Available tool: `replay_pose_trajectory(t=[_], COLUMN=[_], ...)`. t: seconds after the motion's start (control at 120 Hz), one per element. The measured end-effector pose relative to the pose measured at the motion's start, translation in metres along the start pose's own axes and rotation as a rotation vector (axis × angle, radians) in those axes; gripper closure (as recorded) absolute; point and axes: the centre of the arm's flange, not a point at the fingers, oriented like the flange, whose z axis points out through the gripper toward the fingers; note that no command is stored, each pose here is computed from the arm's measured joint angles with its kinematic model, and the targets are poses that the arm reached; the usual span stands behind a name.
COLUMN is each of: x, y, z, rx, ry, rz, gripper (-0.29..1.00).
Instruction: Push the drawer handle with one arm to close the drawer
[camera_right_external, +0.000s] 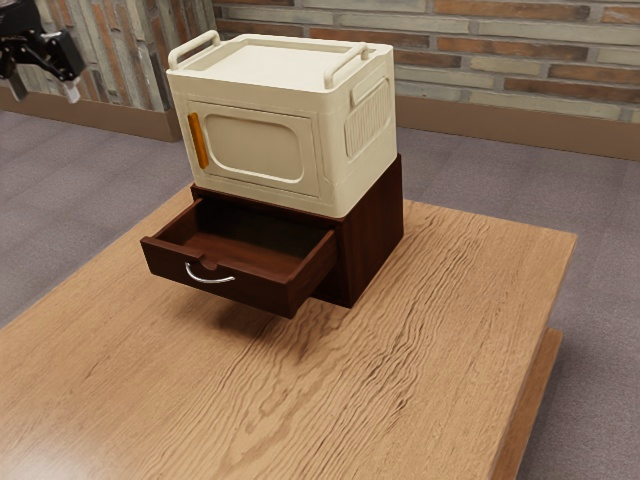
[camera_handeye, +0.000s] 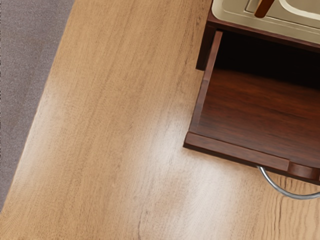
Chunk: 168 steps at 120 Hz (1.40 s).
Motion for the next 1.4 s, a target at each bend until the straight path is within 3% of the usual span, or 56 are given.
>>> replay_pose_trajectory(t=[0.2,0.3,0.358,0.625,0.833,0.95,1.1,1.242,1.333,1.4], x=[-0.001,-0.03,-0.044,-0.028,-0.024,-0.069,-0.173,-0.262,-0.297,-0.303], y=[0.0,0.003,0.017,0.057,0.07,0.054,0.036,0.054,0.063,0.07], z=[-0.006,-0.101,-0.127,-0.102,-0.076,-0.052,0.0,0.107,0.16,0.194], rx=[0.0,-0.011,-0.022,-0.019,-0.064,-0.121,-0.206,-0.186,-0.175,-0.117], ry=[0.01,0.171,0.203,0.115,0.06,-0.012,-0.048,-0.173,-0.204,-0.19], rz=[0.008,0.024,0.053,0.115,0.139,0.147,0.188,0.285,0.333,0.409], gripper=[0.02,0.02,0.02,0.02,0.02,0.02,0.02,0.02,0.02,0.02])
